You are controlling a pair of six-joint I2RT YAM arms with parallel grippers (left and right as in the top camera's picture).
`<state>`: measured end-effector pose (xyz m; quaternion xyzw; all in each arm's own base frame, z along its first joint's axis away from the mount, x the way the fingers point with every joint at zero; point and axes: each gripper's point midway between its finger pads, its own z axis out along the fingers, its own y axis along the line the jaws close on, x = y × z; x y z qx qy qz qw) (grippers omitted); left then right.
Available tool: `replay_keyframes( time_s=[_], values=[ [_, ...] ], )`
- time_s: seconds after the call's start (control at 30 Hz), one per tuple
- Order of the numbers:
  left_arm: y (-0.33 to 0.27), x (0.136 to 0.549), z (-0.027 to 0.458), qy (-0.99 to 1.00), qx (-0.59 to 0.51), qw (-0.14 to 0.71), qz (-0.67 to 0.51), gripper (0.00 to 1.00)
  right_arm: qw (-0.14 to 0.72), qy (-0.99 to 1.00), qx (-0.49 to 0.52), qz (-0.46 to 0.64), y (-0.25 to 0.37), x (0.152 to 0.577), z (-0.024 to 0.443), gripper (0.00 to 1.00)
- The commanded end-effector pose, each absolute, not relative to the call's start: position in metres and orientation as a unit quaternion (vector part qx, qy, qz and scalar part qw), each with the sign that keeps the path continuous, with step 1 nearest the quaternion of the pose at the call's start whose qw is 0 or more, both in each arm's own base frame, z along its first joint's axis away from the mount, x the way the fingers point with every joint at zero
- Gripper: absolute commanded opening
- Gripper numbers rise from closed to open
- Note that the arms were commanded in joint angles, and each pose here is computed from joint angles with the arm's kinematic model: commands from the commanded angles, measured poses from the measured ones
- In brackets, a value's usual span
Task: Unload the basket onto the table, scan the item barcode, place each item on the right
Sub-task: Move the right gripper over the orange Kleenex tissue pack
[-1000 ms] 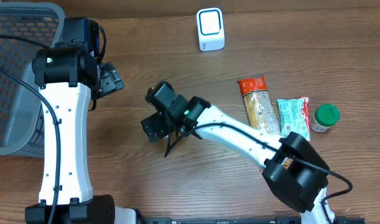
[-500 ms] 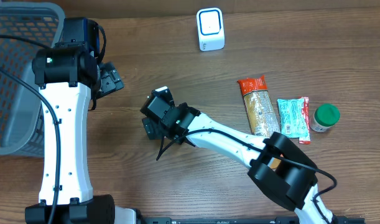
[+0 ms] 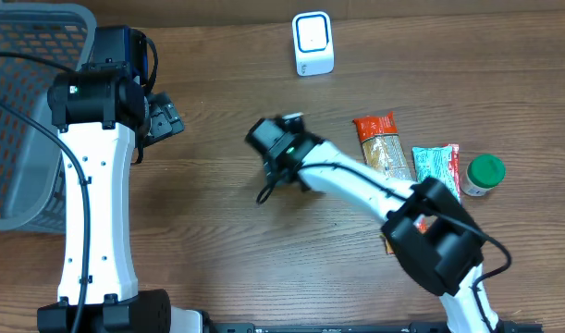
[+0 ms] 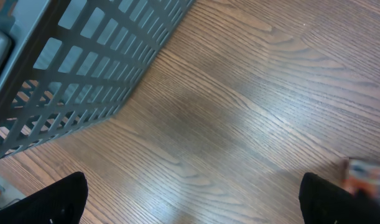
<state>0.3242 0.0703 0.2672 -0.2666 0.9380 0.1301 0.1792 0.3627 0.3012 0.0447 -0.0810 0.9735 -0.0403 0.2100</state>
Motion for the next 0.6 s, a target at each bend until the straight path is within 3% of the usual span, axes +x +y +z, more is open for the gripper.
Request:
replay_keyframes(
  time_s=[0.0, 0.27, 0.37, 0.4, 0.5, 0.57],
  values=[
    [0.073, 0.325, 0.267, 0.939, -0.26, 0.178, 0.138, 1.0, 0.257, 0.964, -0.062, -0.022, 0.301, 0.368, 0.089, 1.0],
    [0.073, 0.325, 0.268, 0.939, -0.26, 0.178, 0.138, 0.99, 0.265, 0.963, -0.053, -0.008, 0.301, 0.375, 0.096, 0.99],
    [0.073, 0.325, 0.267, 0.939, -0.26, 0.178, 0.138, 1.0, 0.249, 0.967, -0.052, 0.019, 0.305, 0.374, 0.094, 0.8],
    [0.073, 0.325, 0.268, 0.939, -0.26, 0.178, 0.138, 1.0, 0.242, 0.968, -0.054, 0.033, 0.31, 0.372, 0.093, 0.65],
    [0.073, 0.325, 0.267, 0.939, -0.26, 0.178, 0.138, 0.99, 0.233, 0.969, -0.059, 0.057, 0.319, 0.369, 0.092, 0.41],
    [0.073, 0.325, 0.268, 0.939, -0.26, 0.178, 0.138, 1.0, 0.233, 0.969, -0.062, 0.06, 0.323, 0.368, 0.092, 0.31]
  ],
)
